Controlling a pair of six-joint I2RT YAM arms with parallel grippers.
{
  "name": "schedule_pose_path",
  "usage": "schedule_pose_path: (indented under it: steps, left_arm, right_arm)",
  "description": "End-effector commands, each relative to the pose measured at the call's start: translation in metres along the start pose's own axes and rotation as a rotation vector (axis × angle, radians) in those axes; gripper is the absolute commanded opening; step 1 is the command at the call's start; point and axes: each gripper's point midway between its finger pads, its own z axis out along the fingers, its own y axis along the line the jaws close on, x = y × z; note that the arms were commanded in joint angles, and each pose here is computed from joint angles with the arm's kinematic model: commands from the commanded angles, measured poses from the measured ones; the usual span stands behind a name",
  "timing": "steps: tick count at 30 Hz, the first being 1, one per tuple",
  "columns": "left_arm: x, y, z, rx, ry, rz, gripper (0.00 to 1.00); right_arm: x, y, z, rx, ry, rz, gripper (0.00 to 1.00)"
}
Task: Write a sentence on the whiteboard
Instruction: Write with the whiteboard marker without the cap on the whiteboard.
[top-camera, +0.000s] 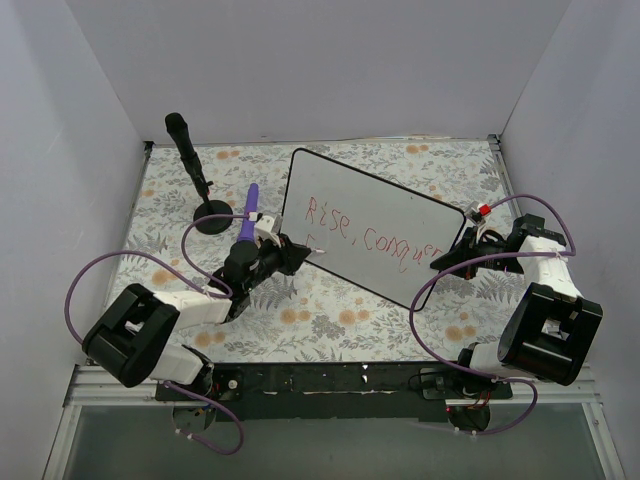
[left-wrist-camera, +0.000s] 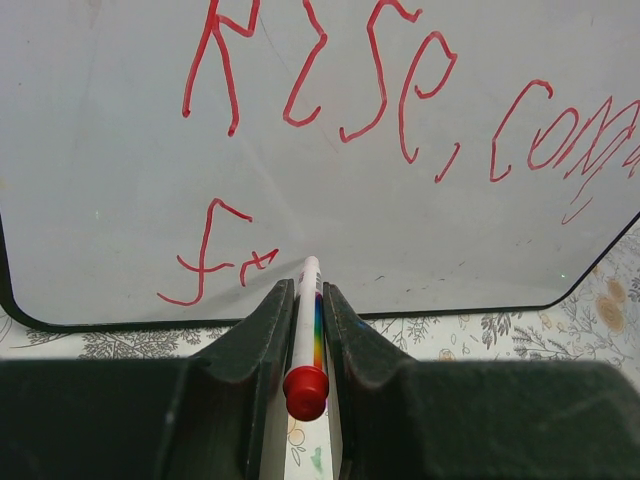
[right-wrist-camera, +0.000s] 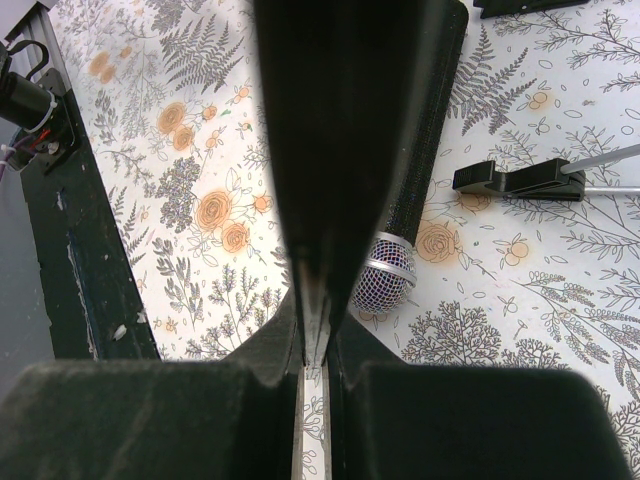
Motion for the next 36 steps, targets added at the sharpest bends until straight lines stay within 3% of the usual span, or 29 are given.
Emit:
schedule_pose_path:
  steps: [1,16,36]
  left_arm:
    - [-0.019,0.003,0.005,-0.026,-0.055,0.025,0.0]
    - [-0.024,0.012,0.004,-0.074,-0.074,0.036,0.0]
    - [0.003,0.026,-0.002,-0.105,0.006,0.022,0.0]
  right_arm:
    - [0.005,-0.007,-0.001,0.025,0.041,-0.077,0.01]
    - [0.005,-0.006,-0.001,0.025,0.042,-0.077,0.01]
    - [0.004,-0.007,-0.001,0.025,0.039,-0.079,0.01]
